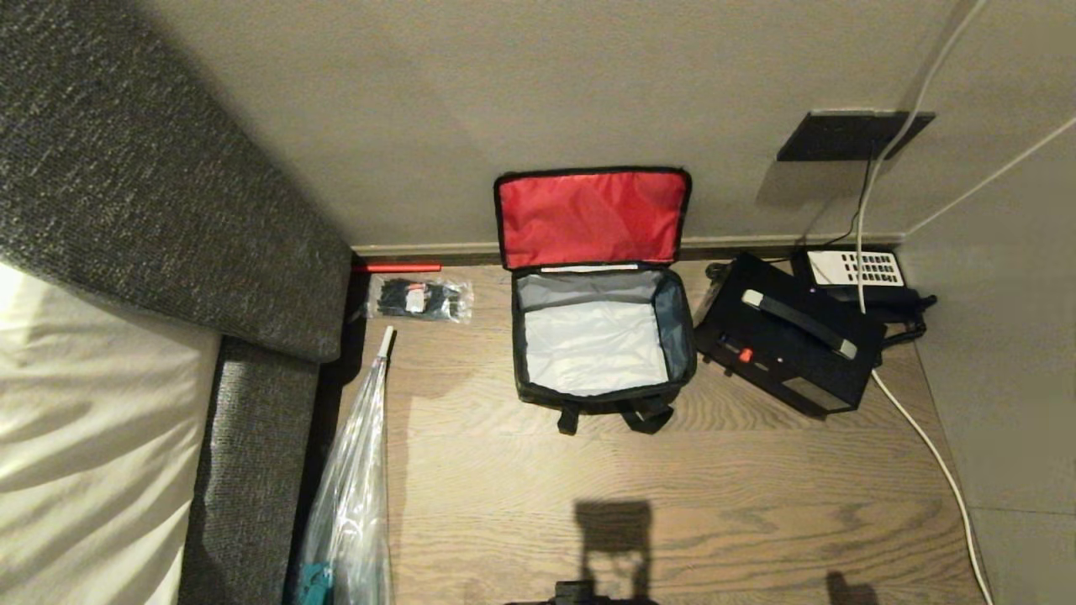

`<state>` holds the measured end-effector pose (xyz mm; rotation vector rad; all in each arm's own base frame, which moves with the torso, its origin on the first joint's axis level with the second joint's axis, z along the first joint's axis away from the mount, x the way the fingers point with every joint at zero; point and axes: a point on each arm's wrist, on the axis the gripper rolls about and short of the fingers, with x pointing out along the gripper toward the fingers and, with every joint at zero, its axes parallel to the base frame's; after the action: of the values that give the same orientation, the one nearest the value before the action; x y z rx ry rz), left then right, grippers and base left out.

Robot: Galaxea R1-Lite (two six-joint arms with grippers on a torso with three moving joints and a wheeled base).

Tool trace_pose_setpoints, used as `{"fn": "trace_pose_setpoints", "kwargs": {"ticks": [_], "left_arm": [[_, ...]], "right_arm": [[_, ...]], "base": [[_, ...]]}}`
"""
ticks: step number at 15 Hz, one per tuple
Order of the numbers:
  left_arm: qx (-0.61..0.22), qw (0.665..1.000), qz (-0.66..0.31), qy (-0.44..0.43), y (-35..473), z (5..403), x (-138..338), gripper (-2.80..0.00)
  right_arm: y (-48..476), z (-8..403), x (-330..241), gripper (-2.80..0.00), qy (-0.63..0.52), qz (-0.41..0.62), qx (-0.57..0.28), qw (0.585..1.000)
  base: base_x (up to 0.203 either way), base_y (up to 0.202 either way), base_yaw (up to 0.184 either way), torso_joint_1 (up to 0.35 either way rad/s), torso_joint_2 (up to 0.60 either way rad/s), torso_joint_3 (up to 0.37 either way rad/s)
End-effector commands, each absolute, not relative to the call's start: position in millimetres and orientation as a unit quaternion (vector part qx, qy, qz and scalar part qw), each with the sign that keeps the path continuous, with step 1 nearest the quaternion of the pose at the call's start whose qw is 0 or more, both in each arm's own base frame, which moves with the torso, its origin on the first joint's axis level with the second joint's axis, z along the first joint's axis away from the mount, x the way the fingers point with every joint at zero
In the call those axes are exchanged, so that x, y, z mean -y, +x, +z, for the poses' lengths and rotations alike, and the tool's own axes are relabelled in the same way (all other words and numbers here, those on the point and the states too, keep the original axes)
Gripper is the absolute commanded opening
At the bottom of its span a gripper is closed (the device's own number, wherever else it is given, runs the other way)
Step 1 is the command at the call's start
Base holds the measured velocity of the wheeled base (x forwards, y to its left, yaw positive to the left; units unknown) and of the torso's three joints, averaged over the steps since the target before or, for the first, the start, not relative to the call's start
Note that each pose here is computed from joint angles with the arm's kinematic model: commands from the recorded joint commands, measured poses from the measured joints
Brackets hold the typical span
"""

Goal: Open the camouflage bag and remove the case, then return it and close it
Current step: Grip the handle again

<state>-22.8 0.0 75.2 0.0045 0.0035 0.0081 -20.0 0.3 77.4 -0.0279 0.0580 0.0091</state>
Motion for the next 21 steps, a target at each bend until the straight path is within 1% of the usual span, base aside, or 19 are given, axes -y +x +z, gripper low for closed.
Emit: {"fn": "trace_pose_setpoints", "kwargs": {"ticks": [1,14,17,19,21], "left_arm": [[-0.002,1.0,0.005,0.002,-22.8,74.7,0.0,-2.8],[-0.002,1.0,0.005,0.002,-22.8,74.7,0.0,-2.8],[-0.002,1.0,0.005,0.002,-22.8,74.7,0.0,-2.8],[-0.002,1.0,0.004,0.003,-22.8,74.7,0.0,-2.8],[-0.002,1.0,0.004,0.004,-22.8,74.7,0.0,-2.8]], "right_arm": [[-19.9,77.3,-0.3,-2.8,-0.014,0.005,-0.03,0.999],[-19.9,77.3,-0.3,-2.8,-0.014,0.005,-0.03,0.999],[-19.7,77.4,-0.4,-2.8,-0.047,0.008,-0.027,0.999],[-23.5,91.3,-0.6,-2.8,-0.039,0.011,-0.006,0.999],[-43.6,127.0,-1.5,-2.8,-0.034,0.028,0.0,0.999]], "base": [[0.0,0.0,0.0,0.0,0.0,0.0],[0.0,0.0,0.0,0.0,0.0,0.0],[0.0,0.0,0.0,0.0,0.0,0.0],[0.0,0.0,0.0,0.0,0.0,0.0],[0.0,0.0,0.0,0.0,0.0,0.0]]}}
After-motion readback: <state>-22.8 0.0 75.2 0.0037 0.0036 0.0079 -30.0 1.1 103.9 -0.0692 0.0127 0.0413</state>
